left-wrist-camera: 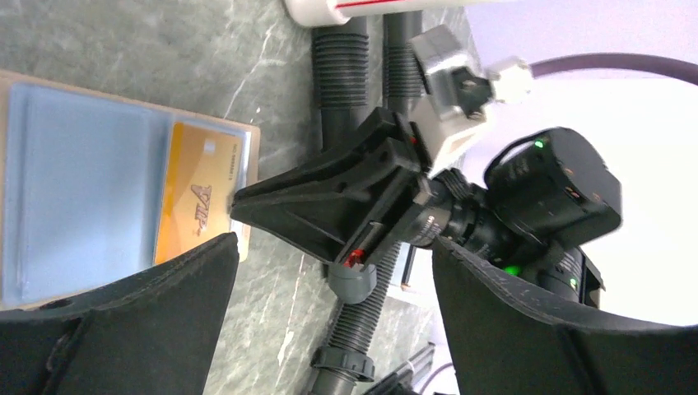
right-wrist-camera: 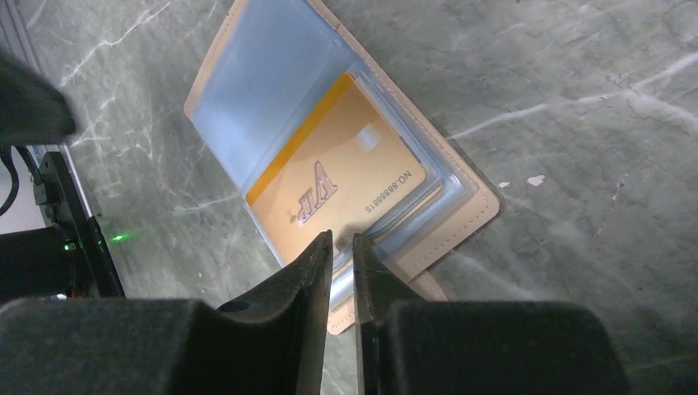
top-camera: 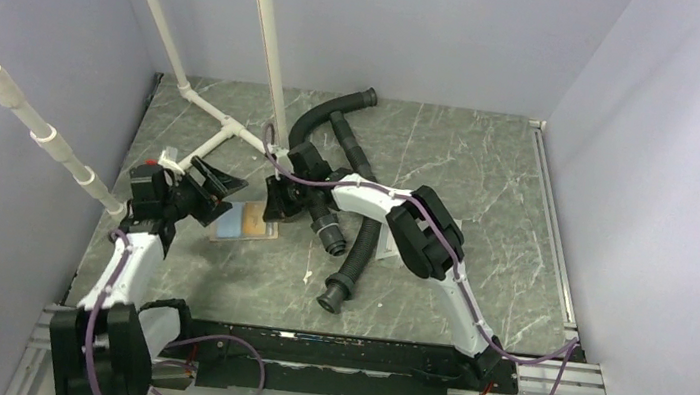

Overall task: Put the credit cards into the card holder
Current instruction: Close the card holder at the center of the board.

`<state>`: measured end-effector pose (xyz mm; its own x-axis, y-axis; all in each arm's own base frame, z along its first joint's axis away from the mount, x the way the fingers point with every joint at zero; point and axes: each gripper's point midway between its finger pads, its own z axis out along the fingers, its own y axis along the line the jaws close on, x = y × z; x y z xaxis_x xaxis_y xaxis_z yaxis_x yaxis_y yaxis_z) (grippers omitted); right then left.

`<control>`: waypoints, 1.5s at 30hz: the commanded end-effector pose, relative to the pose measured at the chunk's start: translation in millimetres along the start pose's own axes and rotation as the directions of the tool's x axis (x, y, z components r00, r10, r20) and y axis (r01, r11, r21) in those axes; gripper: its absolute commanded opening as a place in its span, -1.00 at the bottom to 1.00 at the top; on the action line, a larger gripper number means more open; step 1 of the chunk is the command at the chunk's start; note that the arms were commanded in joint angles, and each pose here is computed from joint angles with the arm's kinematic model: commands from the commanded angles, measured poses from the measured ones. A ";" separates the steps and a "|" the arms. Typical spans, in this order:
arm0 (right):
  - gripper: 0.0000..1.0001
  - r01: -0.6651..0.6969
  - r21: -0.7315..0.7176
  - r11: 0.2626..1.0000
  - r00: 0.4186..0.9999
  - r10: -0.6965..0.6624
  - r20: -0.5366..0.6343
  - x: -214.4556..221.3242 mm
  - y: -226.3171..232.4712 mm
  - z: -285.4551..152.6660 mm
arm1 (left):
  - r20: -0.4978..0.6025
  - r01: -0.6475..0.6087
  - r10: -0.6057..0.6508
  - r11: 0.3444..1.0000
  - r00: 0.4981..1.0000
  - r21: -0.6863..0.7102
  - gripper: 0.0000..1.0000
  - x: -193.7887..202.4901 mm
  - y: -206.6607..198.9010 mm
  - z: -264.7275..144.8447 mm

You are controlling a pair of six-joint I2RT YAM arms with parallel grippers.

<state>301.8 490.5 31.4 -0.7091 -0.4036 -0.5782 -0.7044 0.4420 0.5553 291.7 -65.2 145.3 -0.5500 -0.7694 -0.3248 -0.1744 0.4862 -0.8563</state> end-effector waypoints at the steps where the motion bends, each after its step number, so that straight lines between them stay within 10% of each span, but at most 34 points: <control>1: -0.57 -0.042 0.094 0.995 0.998 0.046 -0.039 11.1 -4.7 -10.4 | -0.068 0.019 -0.014 0.996 0.998 0.084 0.81 4.5 -12.8 13.0; 7: -0.40 -0.053 0.122 0.991 0.998 0.050 0.028 -4.4 1.7 -40.4 | -0.075 -0.054 0.031 0.945 0.997 -0.324 0.99 -10.9 41.1 -9.9; 16: -0.45 -0.077 0.130 0.989 0.997 0.075 0.019 5.6 -14.1 -20.0 | -0.073 -0.017 -0.020 0.881 0.997 -0.472 0.99 -32.3 95.8 8.2; 29: -0.52 -0.090 0.090 0.992 0.995 0.092 -0.026 16.1 -20.4 -5.0 | -0.119 0.031 -0.092 0.899 0.989 -0.436 0.96 -8.5 119.7 32.3; 45: -0.55 -0.094 0.068 0.993 0.995 0.096 -0.022 14.5 -16.8 -3.7 | -0.104 -0.042 0.030 0.992 0.994 -0.116 0.86 -2.4 12.5 16.1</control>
<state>304.0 471.4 26.7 -0.7720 -0.3689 -0.5177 -0.6329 0.5223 0.5716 296.8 -45.0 112.1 -0.6119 -0.7103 -0.3479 -0.3027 0.6167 -0.7267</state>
